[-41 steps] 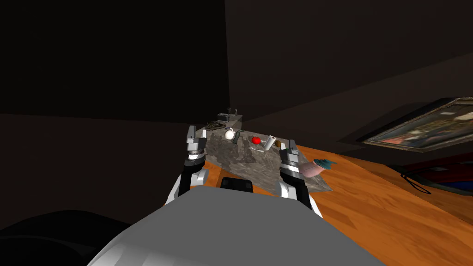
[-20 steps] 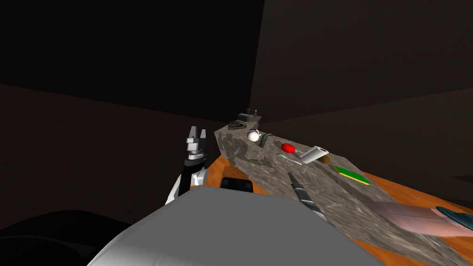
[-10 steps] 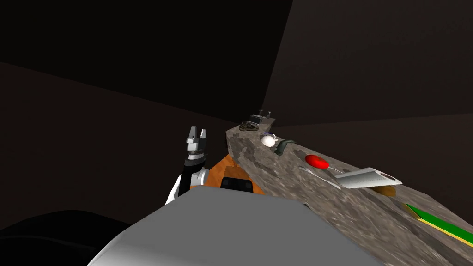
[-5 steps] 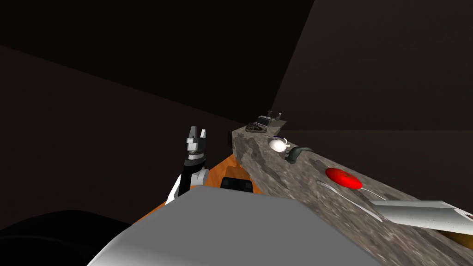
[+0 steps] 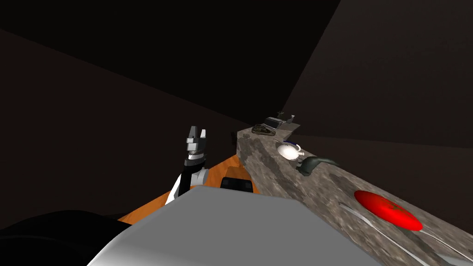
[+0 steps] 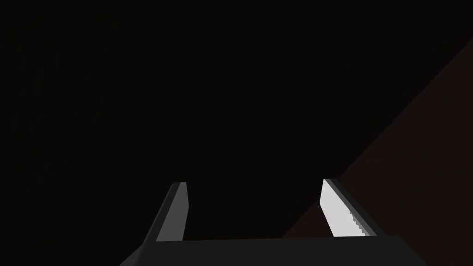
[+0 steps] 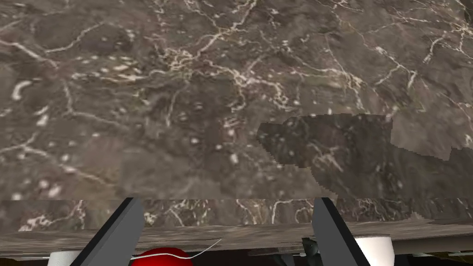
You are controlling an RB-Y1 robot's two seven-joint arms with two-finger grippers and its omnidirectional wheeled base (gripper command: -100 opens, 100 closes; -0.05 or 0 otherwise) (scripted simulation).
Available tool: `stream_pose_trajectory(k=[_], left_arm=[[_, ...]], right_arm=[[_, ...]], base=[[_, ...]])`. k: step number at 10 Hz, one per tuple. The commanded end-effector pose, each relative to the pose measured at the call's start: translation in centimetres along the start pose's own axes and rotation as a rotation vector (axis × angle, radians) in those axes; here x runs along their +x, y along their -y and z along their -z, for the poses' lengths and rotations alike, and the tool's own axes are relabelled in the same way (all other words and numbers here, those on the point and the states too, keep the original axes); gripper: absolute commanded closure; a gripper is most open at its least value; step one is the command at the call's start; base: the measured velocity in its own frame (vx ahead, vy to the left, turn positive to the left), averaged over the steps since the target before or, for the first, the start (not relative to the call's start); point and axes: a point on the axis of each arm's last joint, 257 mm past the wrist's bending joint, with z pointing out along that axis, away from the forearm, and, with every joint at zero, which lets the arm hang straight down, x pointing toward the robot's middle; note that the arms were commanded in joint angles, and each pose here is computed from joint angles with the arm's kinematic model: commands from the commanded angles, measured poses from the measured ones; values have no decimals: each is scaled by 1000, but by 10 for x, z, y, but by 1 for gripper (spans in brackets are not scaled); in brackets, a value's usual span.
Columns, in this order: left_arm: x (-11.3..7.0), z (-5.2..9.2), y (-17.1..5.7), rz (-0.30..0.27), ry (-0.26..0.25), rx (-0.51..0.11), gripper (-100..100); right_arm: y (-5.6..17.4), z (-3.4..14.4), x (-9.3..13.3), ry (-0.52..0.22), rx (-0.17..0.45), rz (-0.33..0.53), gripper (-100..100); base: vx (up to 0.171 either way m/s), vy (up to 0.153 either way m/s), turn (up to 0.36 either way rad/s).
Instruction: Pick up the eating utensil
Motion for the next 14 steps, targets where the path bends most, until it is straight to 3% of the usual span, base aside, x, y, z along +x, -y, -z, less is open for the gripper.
stream_pose_trajectory(k=[1,2,5,8,14], left_arm=[[0,0,0,0,0,0,0],[0,0,0,0,0,0,0],[0,0,0,0,0,0,0],[0,0,0,0,0,0,0],[0,0,0,0,0,0,0]], right_arm=[[27,17,12,-65,44,72,-100],[28,18,13,-68,47,72,-100],[66,47,28,-188,106,202,-100],[83,61,32,-259,121,286,-100],[105,79,34,-406,103,476,-100]], base=[[21,-54,422],[15,-54,141],[9,-86,348],[-15,-91,271],[-31,-138,299]])
